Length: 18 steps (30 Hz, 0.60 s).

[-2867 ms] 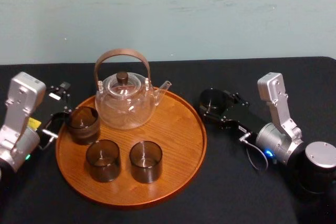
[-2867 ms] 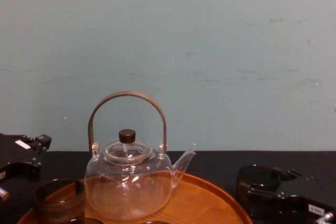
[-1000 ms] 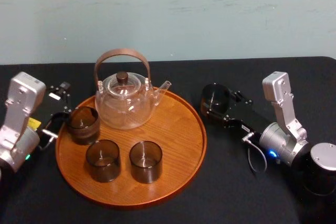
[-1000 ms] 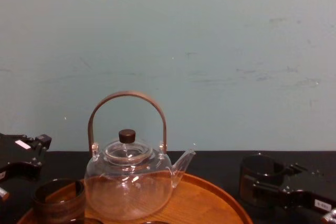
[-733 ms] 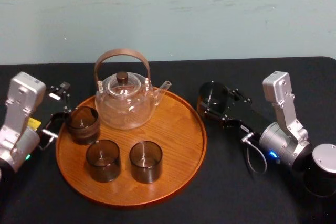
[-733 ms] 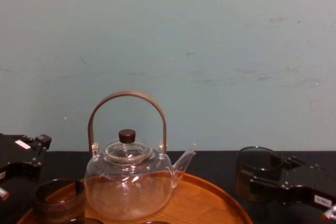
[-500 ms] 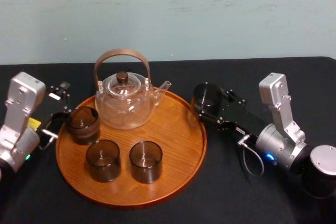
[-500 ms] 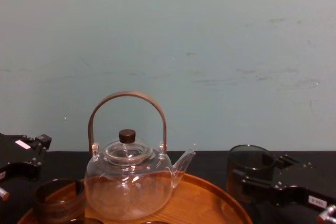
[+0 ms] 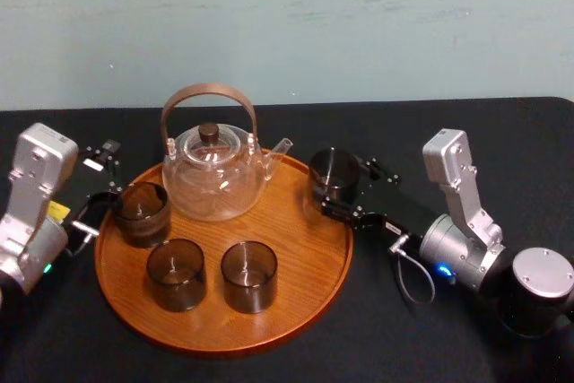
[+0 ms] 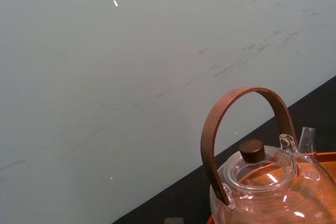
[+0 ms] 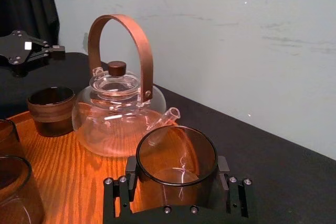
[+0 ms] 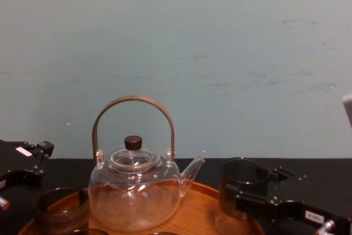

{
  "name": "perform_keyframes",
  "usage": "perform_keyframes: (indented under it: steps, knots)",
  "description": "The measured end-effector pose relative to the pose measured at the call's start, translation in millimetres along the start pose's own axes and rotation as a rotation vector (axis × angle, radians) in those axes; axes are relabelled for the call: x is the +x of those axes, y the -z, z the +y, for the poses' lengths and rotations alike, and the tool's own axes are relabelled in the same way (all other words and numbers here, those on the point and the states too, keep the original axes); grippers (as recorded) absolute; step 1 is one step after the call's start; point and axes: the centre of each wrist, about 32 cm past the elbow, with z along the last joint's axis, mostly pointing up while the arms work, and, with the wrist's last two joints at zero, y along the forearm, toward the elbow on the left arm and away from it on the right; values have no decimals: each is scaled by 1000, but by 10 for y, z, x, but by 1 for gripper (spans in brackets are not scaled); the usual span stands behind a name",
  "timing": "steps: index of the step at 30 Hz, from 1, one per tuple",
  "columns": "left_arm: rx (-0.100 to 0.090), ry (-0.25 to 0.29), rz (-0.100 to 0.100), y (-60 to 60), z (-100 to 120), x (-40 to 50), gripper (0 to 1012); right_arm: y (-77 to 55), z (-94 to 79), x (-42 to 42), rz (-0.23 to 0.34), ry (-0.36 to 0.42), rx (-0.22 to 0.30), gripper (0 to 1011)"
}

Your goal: Pick up the glass from the table and place it on the tray.

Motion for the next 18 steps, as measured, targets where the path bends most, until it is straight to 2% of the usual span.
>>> perform_keyframes:
  steps: [18]
  knots:
    - [0,0,0,0,0,0,0,82,234,-131,11,-66,-16,893]
